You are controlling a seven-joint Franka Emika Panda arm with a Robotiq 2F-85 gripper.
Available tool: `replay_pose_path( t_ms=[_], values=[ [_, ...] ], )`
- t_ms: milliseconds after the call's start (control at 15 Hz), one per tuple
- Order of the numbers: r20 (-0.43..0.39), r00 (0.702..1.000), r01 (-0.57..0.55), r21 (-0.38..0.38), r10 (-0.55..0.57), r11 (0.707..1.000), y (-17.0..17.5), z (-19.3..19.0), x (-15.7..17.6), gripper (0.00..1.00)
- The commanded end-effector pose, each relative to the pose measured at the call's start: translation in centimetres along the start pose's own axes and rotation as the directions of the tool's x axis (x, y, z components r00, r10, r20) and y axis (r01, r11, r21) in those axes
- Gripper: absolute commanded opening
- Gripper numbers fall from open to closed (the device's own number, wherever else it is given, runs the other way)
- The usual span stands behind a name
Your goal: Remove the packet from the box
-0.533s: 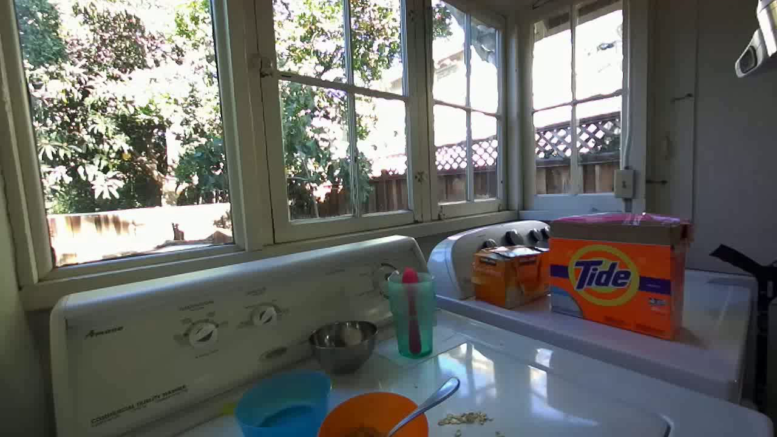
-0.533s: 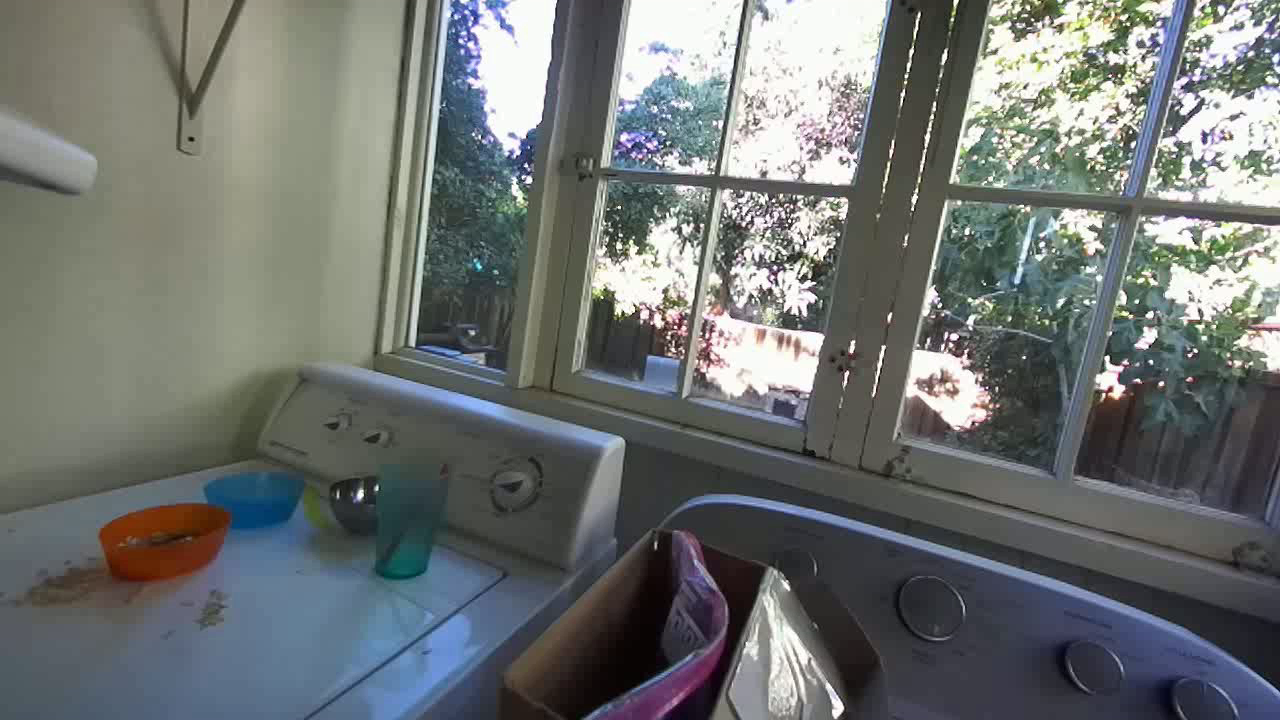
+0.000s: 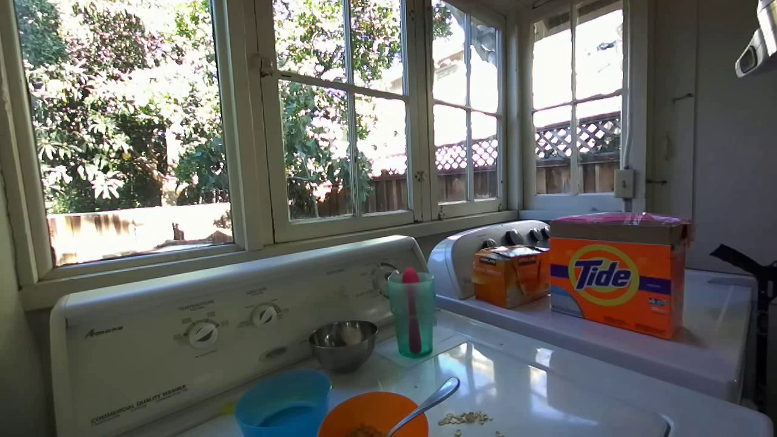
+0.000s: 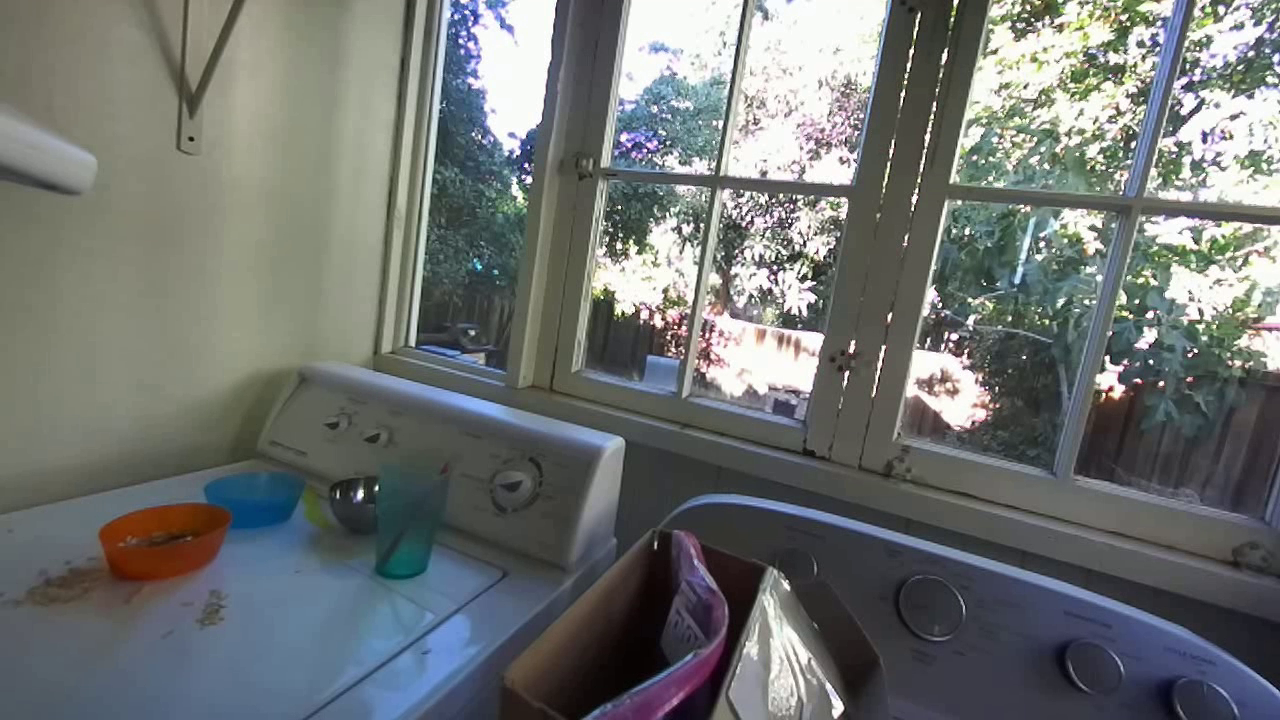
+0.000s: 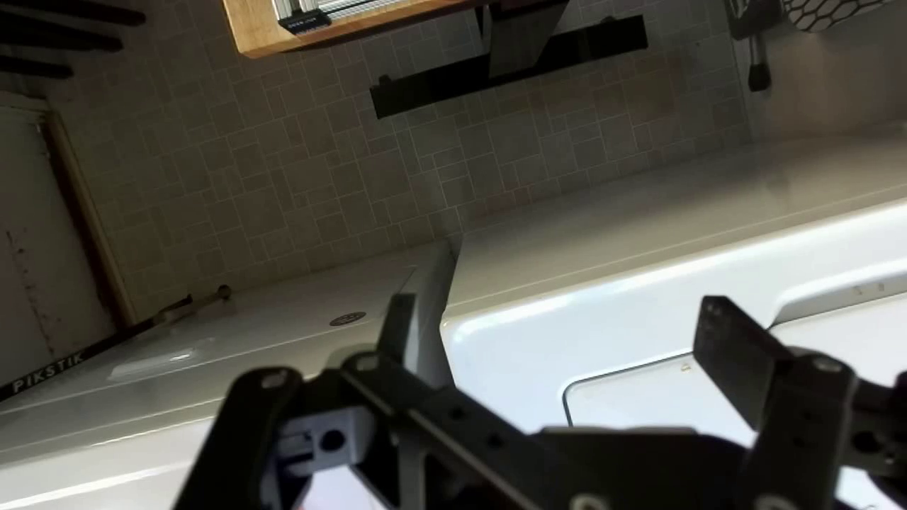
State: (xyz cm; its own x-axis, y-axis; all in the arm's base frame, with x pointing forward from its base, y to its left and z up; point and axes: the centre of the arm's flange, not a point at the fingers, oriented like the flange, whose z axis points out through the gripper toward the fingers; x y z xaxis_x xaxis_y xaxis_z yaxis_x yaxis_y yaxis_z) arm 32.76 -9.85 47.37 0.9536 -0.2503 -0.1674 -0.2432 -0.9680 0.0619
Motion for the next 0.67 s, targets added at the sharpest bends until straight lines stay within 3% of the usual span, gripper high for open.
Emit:
replay_pose_path(
  t_ms=[0,333,600],
  values=[
    [0.0,1.0,0.0,0.0,0.0,1.0,0.0,0.0,0.0,1.0],
    [-0.026,1.0,0.005,-0.012,-0.005,1.0,0.6,-0.4,0.5,1.0],
    [-0.157,0.978,0.117,-0.152,-0.14,0.981,4.9,-3.4,2.9,1.0]
  ],
)
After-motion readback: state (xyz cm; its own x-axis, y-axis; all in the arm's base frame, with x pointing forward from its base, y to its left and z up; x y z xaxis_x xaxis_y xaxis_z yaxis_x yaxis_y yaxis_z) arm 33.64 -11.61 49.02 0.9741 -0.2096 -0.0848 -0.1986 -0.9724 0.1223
